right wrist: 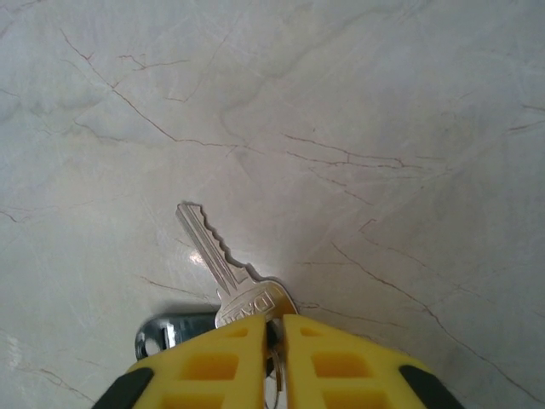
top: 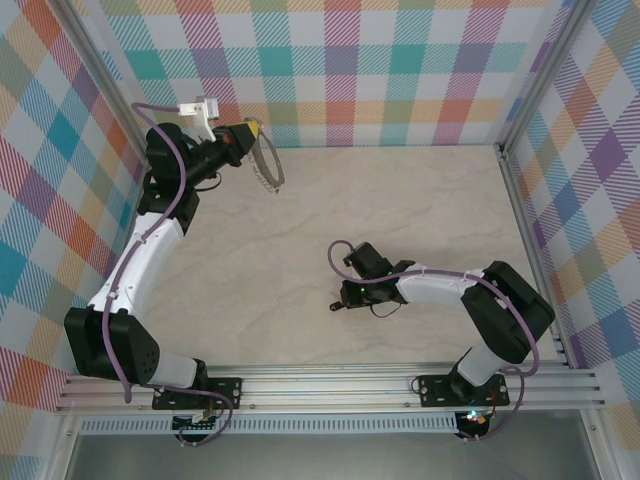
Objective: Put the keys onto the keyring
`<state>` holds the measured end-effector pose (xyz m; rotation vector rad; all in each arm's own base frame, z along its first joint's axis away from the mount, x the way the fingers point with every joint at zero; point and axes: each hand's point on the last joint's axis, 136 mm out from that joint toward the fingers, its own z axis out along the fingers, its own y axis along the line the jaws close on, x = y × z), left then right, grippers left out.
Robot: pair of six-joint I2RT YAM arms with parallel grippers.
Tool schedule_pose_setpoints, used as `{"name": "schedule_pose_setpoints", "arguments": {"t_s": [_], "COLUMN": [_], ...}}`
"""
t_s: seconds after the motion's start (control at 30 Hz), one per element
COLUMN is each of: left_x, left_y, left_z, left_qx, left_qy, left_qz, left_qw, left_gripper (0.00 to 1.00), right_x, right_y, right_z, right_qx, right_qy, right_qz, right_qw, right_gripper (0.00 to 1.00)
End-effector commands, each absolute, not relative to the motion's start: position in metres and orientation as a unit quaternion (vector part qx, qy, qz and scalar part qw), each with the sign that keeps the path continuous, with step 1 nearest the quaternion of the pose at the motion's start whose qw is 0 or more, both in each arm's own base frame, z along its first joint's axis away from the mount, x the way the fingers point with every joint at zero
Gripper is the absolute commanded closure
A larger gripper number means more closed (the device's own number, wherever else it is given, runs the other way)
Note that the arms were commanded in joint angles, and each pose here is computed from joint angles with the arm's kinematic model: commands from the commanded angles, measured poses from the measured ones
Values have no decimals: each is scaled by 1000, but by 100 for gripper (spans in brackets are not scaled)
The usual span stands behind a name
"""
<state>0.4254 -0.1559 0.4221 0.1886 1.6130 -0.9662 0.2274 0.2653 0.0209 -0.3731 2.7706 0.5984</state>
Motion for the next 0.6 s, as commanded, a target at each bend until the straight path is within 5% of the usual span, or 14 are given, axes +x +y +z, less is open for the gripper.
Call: {"name": "schedule_pose_setpoints", "arguments": {"t_s": [0.0, 0.07, 0.57], "left_x": [417, 417, 395], "left_y": [-162, -162, -179], "left_z": [432, 433, 446], "left_qx": [105, 105, 130], "left_qy": [675, 675, 667], "left_qz": [-418, -419, -435], "left_qw": [598, 598, 591], "left_gripper": [100, 100, 100], "right_x": [230, 230, 258], "right_y": [273, 271, 260], "right_z": [30, 34, 187], "right_qx": [-144, -146, -168], "right_qy": [954, 953, 876], "right_qz": [216, 214, 276], "right_qw": [151, 155, 358], "right_gripper": [92, 100, 100]}}
